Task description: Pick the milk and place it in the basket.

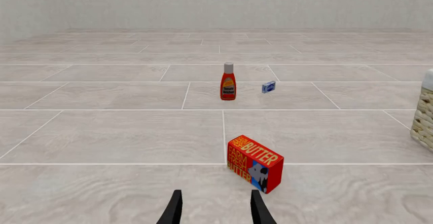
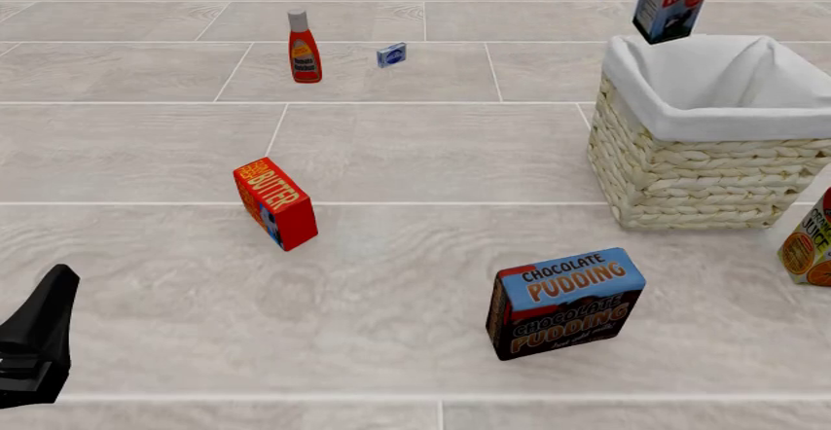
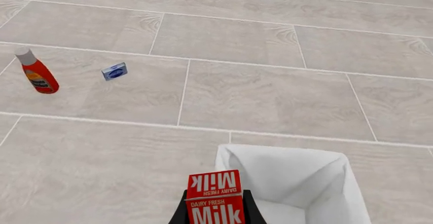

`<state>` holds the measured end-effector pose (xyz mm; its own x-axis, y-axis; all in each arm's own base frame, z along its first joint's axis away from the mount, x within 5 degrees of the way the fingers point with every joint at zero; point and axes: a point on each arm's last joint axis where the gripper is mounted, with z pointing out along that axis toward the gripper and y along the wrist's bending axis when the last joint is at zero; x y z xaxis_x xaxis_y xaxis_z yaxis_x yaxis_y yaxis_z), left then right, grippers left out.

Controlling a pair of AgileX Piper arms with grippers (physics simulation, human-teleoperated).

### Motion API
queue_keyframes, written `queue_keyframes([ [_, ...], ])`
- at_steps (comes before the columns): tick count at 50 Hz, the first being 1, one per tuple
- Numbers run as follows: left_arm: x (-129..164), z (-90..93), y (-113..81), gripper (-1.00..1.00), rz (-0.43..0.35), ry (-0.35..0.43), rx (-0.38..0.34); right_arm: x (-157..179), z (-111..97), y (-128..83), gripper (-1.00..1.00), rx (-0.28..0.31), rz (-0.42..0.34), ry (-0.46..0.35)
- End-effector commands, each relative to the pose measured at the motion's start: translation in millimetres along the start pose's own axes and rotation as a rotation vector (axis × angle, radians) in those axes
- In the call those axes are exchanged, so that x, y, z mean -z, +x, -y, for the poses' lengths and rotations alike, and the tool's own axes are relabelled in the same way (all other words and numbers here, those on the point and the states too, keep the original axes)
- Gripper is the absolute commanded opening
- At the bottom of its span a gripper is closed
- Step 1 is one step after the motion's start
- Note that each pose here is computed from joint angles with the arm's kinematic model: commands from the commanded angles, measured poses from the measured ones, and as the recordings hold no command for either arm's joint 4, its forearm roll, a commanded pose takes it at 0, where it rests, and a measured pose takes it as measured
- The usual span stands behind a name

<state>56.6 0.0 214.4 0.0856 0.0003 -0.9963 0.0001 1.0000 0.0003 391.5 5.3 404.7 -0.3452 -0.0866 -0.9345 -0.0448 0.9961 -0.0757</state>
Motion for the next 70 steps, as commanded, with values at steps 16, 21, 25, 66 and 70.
queue_keyframes([
  [16, 0, 0.0, 0.0, 1.0, 0.0, 0.0, 0.0, -26, 69, 15, -1.0, -0.054, -0.026, 0.159],
  [21, 0, 0.0, 0.0, 1.0, 0.0, 0.0, 0.0, -33, 82, 26, -1.0, -0.07, -0.042, 0.185],
  [25, 0, 0.0, 0.0, 1.0, 0.0, 0.0, 0.0, -36, 86, 32, -1.0, -0.073, -0.05, 0.194],
  [66, 0, 0.0, 0.0, 1.0, 0.0, 0.0, 0.0, -97, 100, 99, -1.0, -0.127, -0.167, 0.205],
  [70, 0, 0.0, 0.0, 1.0, 0.0, 0.0, 0.0, -101, 100, 107, -1.0, -0.129, -0.181, 0.205],
])
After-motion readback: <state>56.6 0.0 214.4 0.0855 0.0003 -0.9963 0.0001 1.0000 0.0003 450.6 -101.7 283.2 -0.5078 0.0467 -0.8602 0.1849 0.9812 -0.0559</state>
